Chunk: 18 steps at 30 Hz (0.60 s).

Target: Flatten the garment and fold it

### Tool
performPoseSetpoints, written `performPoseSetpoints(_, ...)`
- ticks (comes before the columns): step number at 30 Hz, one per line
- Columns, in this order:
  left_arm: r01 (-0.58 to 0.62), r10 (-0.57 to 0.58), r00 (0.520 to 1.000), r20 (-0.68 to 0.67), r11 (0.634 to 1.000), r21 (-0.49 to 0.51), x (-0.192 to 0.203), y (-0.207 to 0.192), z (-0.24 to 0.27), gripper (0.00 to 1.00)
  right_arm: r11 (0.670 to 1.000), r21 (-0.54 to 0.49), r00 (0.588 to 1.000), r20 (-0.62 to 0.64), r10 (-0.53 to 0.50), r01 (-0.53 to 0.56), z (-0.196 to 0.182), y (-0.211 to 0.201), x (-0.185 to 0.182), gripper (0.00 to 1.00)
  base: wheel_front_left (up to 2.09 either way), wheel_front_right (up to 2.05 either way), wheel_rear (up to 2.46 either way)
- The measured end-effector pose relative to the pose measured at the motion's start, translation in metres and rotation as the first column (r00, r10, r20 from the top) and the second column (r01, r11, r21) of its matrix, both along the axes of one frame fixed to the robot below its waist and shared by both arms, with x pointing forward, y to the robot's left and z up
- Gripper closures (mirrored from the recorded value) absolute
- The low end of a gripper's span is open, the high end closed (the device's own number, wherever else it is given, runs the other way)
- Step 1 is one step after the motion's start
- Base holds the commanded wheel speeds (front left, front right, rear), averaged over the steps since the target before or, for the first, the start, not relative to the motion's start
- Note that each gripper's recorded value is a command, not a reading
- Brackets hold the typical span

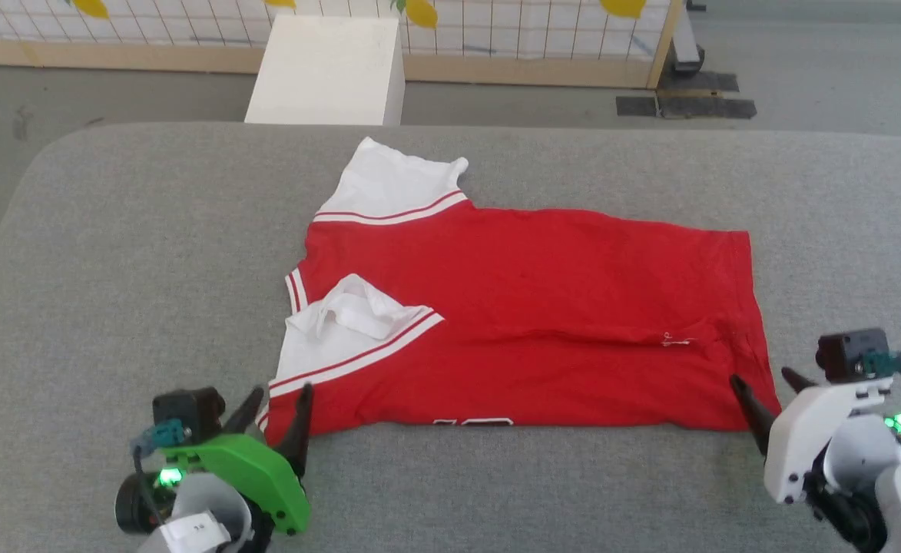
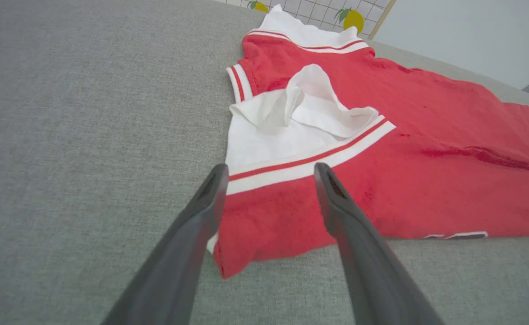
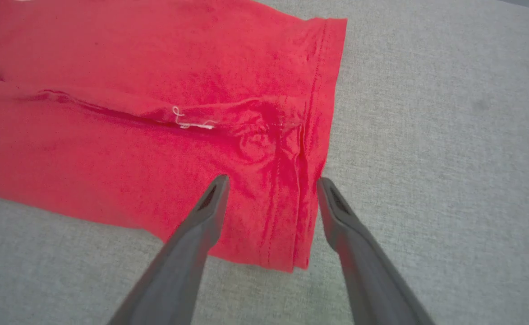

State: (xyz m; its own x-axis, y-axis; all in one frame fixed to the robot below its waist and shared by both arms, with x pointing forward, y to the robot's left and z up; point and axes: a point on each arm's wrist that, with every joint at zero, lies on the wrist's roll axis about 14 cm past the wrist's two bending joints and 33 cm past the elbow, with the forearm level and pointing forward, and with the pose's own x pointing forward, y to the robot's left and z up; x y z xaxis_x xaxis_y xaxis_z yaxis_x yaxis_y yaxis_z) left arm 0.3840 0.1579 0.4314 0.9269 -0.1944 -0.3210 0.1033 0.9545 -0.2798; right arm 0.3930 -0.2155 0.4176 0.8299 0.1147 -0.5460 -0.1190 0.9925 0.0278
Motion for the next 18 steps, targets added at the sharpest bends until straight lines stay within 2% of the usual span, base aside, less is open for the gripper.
performPoseSetpoints(5,-0.022,0.028,0.993,-0.116,0.998,0.055,-0.017,0.003,-0.016,0.00,0.998,0.033,0.999,0.000,-0.053,0.053,0.006,0.010,-0.020,0.00,0.00,0.00,0.00)
performPoseSetpoints(9,-0.057,0.076,0.986,-0.151,0.991,0.122,-0.015,0.016,-0.024,0.00,0.997,0.038,0.998,-0.014,-0.067,0.067,0.011,0.016,-0.030,0.00,0.00,0.00,0.00)
performPoseSetpoints(18,-0.031,0.071,0.958,-0.278,0.989,0.145,-0.015,0.012,-0.058,0.00,0.995,0.013,0.995,-0.027,-0.098,0.099,0.020,0.006,-0.031,0.00,0.00,0.00,0.00)
